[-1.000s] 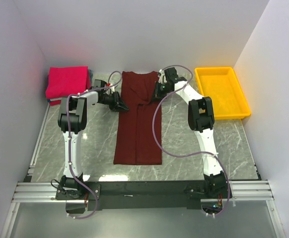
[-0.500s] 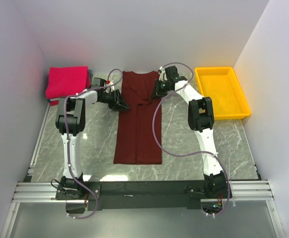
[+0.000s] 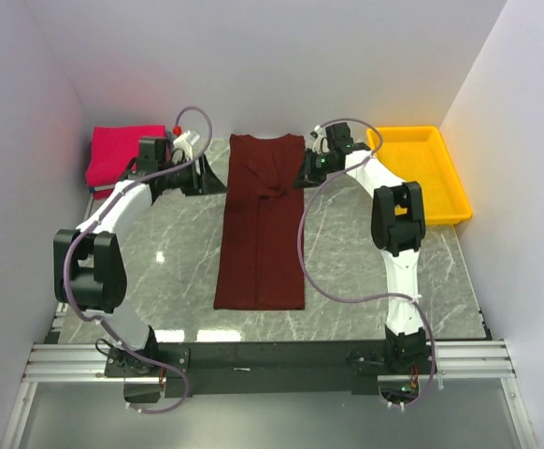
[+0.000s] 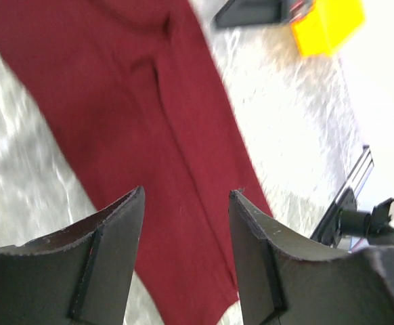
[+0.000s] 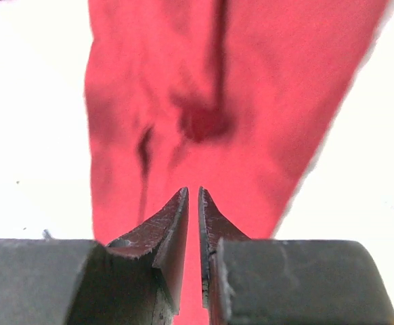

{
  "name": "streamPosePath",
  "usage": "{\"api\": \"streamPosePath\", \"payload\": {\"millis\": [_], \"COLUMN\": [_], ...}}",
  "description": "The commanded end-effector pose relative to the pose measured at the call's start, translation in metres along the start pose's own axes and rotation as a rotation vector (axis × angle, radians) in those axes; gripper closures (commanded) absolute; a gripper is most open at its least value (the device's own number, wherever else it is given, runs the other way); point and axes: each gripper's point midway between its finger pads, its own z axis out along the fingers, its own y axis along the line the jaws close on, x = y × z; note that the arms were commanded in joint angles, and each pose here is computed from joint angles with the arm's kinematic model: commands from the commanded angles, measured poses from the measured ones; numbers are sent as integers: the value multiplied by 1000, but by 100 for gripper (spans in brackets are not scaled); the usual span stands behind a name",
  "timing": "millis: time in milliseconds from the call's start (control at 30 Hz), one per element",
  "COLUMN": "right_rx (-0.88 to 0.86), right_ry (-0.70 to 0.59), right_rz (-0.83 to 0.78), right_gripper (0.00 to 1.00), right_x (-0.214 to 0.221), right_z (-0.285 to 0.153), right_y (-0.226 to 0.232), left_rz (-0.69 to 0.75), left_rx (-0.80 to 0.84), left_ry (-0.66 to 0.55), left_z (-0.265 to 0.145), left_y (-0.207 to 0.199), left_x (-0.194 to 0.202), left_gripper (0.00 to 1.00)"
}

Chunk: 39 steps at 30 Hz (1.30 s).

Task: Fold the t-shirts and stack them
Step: Fold the tshirt

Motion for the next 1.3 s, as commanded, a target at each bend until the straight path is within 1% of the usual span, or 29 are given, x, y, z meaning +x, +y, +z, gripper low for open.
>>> {"api": "streamPosePath", "payload": {"millis": [0, 67, 300, 567, 767, 933, 1133, 1200, 1233, 1267], "right_rx": [-75, -57, -10, 49, 95, 127, 127, 134, 124, 115], "right_ry": [22, 58, 60, 88, 74, 45, -10, -36, -50, -55], "right_rz": [38, 50, 36, 65, 83, 69, 6, -19, -67, -99], "right_gripper": [83, 84, 87, 89, 91, 92, 92, 89, 87, 86], "right_x": [13, 24, 17, 25, 22, 10, -13, -24, -31, -33], "right_z": [-9, 2, 16, 35, 42, 39, 23, 12, 2, -6], "right_y": [23, 12, -6, -31, -45, -52, -41, -37, -28, -19], "left_rz": [24, 59, 175, 199, 177, 201, 217, 221, 233, 278], "left_rx": [-34, -33, -56, -98, -108, -123, -136, -131, -115, -107], "left_ry": [20, 17, -26, -13, -12, -19, -7, -6, 0, 5], "left_z": [-8, -12, -35, -45, -48, -52, -55, -56, -56, -58], "left_y": [8, 7, -5, -3, -1, -1, 0, -1, -4, -5], "left_x": [24, 28, 26, 34, 38, 38, 41, 41, 42, 43], "left_gripper": [42, 42, 41, 41, 41, 41, 40, 40, 39, 39]}}
